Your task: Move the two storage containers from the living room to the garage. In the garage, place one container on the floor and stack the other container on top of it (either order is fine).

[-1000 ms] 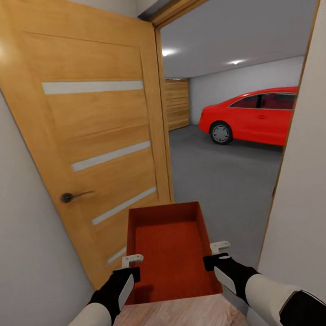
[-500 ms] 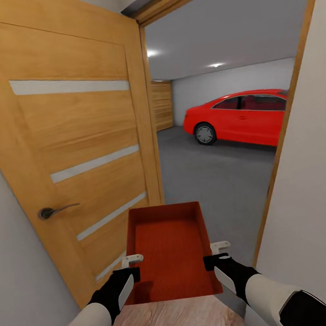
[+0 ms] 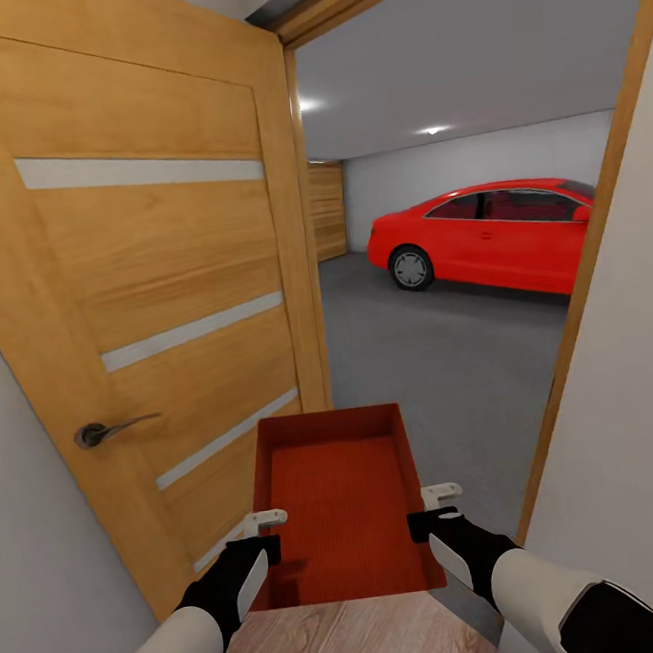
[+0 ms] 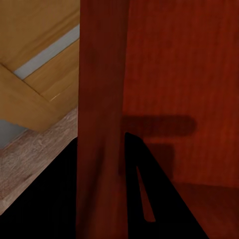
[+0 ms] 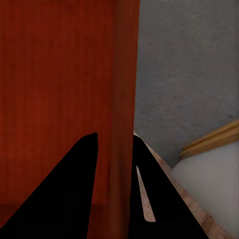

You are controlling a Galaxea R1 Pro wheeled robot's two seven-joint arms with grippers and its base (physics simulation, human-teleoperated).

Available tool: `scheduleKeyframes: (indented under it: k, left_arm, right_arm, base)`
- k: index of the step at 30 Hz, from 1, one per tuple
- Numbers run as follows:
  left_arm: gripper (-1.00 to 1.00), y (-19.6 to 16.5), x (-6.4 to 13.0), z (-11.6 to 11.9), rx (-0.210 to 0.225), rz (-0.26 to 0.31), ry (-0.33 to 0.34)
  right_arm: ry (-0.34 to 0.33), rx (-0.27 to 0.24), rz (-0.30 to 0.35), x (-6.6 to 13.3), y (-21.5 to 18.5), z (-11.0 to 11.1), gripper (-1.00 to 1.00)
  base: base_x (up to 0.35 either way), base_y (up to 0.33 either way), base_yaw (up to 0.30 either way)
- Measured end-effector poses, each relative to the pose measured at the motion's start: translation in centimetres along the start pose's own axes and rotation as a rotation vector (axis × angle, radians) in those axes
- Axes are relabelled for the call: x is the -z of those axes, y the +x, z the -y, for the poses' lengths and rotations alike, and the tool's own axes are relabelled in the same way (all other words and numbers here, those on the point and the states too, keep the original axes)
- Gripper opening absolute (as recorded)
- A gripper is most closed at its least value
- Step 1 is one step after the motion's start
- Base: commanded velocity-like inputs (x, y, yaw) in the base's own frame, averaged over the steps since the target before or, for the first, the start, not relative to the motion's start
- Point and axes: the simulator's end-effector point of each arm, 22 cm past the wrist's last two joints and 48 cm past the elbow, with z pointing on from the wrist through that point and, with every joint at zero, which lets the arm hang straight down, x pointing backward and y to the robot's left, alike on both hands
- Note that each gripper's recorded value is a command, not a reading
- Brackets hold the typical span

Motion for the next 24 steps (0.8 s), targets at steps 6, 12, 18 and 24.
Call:
scheduleKeyframes:
  k: [6, 12, 18, 24]
  left_arm:
    - [-1.00, -0.01, 0.00, -0.01, 0.000, 0.000, 0.000]
    - [-1.00, -0.01, 0.00, 0.00, -0.001, 0.000, 0.000]
    - [-1.00, -0.01, 0.00, 0.01, -0.001, 0.000, 0.000]
    - [-1.00, -0.01, 0.00, 0.00, 0.000, 0.000, 0.000]
  right_arm:
    - [0.000, 0.000, 0.000, 0.00, 0.00, -0.01, -1.00]
    - [0.000, 0.000, 0.000, 0.00, 0.01, -0.01, -1.00]
    - [0.000, 0.000, 0.000, 0.00, 0.01, 0.01, -1.00]
    - [0.000, 0.000, 0.000, 0.00, 0.01, 0.00, -1.00]
  base:
    - [0.000, 0.000, 0.000]
    - [0.000, 0.000, -0.020]
    - [0.000, 0.000, -0.233]
    - [0.000, 0.000, -0.244]
